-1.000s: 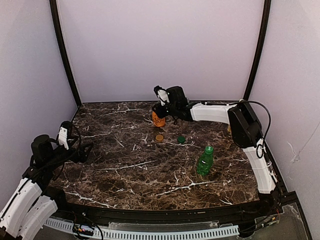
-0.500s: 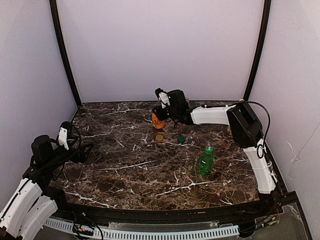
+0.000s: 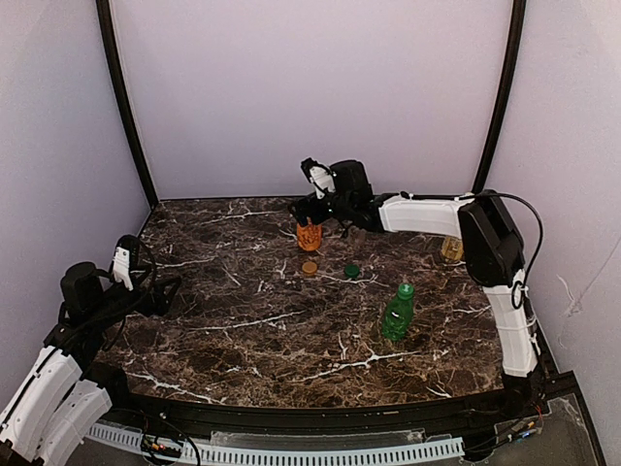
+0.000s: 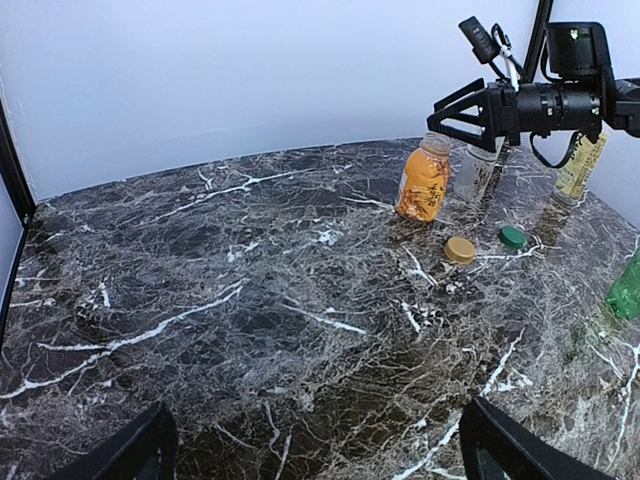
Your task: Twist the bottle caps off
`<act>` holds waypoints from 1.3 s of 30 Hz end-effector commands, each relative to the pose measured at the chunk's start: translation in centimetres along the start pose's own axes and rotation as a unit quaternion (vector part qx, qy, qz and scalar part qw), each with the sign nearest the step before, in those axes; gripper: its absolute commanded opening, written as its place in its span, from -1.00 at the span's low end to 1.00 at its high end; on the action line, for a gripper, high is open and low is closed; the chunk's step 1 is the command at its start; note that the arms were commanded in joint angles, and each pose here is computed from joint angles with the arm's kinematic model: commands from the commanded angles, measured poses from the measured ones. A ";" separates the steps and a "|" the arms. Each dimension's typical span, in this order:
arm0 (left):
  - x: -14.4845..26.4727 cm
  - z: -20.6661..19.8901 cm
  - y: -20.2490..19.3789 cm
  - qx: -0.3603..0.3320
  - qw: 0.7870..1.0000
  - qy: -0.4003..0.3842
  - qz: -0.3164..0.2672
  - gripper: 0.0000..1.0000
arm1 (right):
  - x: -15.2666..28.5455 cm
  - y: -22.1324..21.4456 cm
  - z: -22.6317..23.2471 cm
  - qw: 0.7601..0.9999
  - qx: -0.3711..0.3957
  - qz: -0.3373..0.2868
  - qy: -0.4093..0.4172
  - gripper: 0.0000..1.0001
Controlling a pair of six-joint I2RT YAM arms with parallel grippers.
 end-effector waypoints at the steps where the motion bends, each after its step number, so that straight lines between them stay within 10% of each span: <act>1: 0.0 0.0 -0.2 0.005 1.000 -0.005 -0.008 0.98 | 3.1 5.4 1.7 0.998 0.017 -0.059 0.028 0.97; 8: 0.0 -0.1 -0.3 0.005 1.000 -0.010 -0.009 0.97 | 8.2 10.3 5.1 0.982 0.018 -0.039 0.184 0.97; 15: 0.1 -0.3 -0.4 0.006 1.000 -0.017 -0.014 0.97 | 17.2 10.3 8.2 0.877 0.002 0.066 0.477 0.97; 22: 0.4 -0.4 0.0 -0.004 0.999 -0.021 -0.038 0.97 | 21.2 5.4 4.8 0.958 -0.039 0.225 0.172 0.97; 30: 0.4 -0.7 -0.2 -0.006 0.998 -0.043 -0.042 0.97 | 25.4 -0.1 1.2 0.907 -0.132 0.366 -0.160 0.97; 39: 0.1 -0.8 -0.8 0.006 0.998 -0.060 -0.029 0.97 | 27.9 -4.0 3.2 0.891 -0.144 0.385 -0.193 0.88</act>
Point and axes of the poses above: each gripper's point midway between its finger pads, its own x axis back along the fingers, its own z axis along the line the jaws close on, y = z × x, the point moved 10 cm from there along x, back along the fingers, and after that the axes turned 11 degrees about -x, right-handed, at the moved point
